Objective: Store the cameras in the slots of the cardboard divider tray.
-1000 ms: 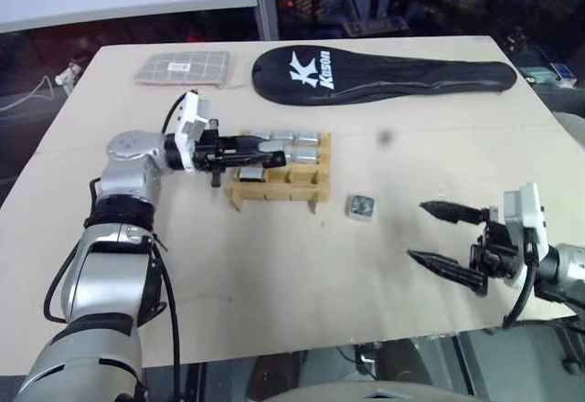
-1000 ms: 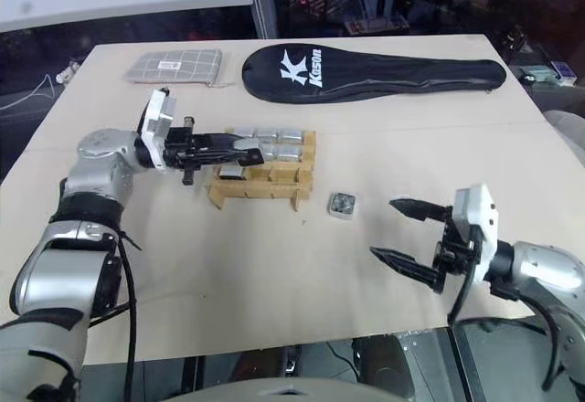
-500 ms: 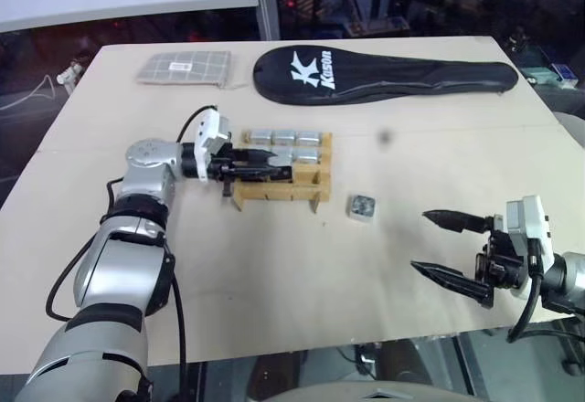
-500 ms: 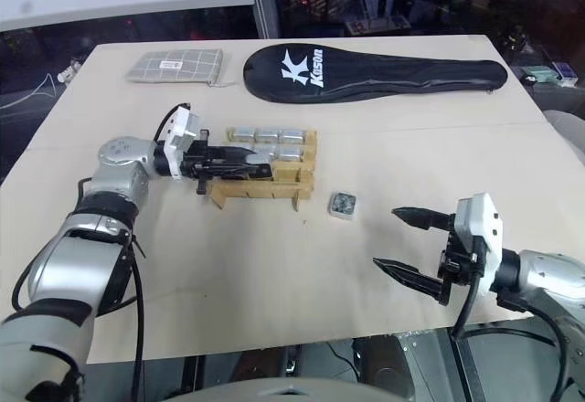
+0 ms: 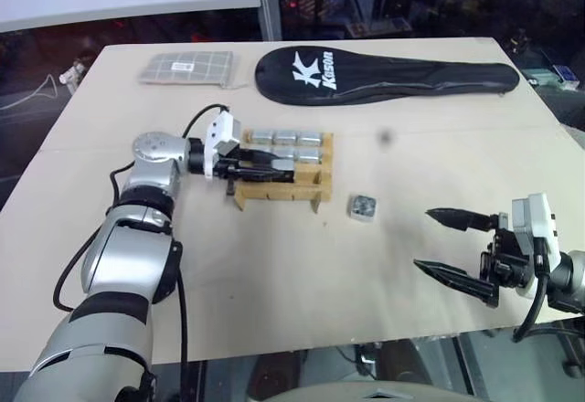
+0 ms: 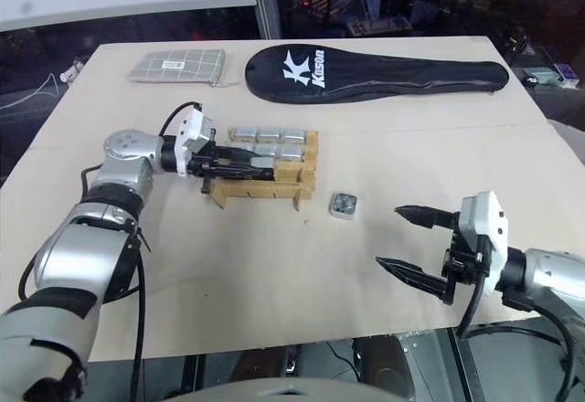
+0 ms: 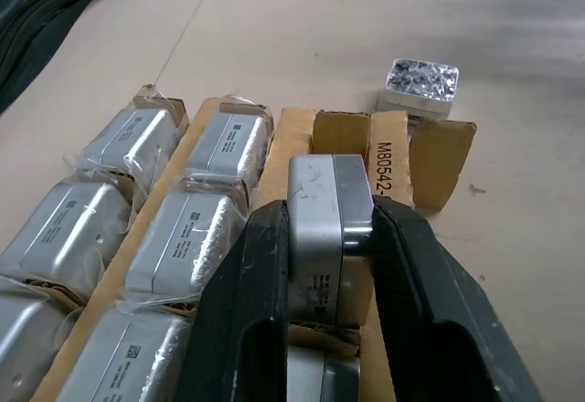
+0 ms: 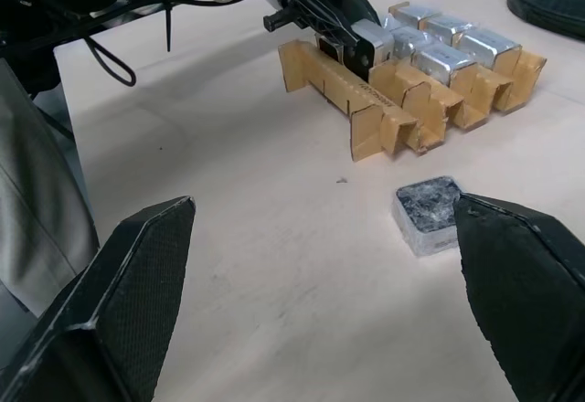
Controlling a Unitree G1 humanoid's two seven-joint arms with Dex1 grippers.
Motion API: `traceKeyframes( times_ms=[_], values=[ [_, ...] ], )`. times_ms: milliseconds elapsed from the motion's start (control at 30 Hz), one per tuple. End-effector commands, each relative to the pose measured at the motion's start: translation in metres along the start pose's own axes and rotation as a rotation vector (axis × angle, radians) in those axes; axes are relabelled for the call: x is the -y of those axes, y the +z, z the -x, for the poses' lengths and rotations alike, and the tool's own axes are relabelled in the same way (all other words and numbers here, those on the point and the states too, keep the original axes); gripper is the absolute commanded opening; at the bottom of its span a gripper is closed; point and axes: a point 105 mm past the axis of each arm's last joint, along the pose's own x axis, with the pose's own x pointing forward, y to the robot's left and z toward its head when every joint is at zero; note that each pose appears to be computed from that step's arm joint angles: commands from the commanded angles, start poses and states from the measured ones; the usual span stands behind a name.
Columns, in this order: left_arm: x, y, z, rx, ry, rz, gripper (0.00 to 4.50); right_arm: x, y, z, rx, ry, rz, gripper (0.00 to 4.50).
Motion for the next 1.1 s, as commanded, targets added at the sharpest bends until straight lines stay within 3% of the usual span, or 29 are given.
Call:
traceKeyframes(
  times_ms=[33,100,167,233,433,567,800,1100],
  values=[
    [-0.004,0.004,0.003,-0.015,0.010,-0.012,0.70,-0.003,0.011,0.001,0.031,0.003,0.041,4.47],
    [-0.005,0.003,0.002,-0.013,0.012,0.005,0.70,-0.003,0.011,0.001,0.035,0.005,0.040,4.47],
    [-0.005,0.002,0.002,-0.018,0.011,0.021,1.73,-0.002,0.012,0.001,0.041,0.004,0.042,4.50],
    [-0.004,0.001,0.001,-0.023,0.006,0.035,2.17,-0.001,0.012,0.001,0.045,0.001,0.047,4.50],
    [-0.008,0.009,0.005,0.010,0.037,-0.022,4.42,0.001,0.013,-0.001,0.051,-0.004,0.051,4.50],
    [-0.015,0.024,0.009,0.063,0.066,-0.049,4.42,0.007,0.009,-0.003,0.042,-0.036,0.056,4.50],
    [-0.018,0.081,0.022,0.281,0.035,-0.030,4.42,0.037,-0.016,-0.036,-0.040,-0.154,0.126,4.50],
    [0.052,0.079,0.041,0.141,-0.238,0.196,4.42,0.074,-0.048,-0.089,-0.101,-0.171,0.207,4.50]
  ],
)
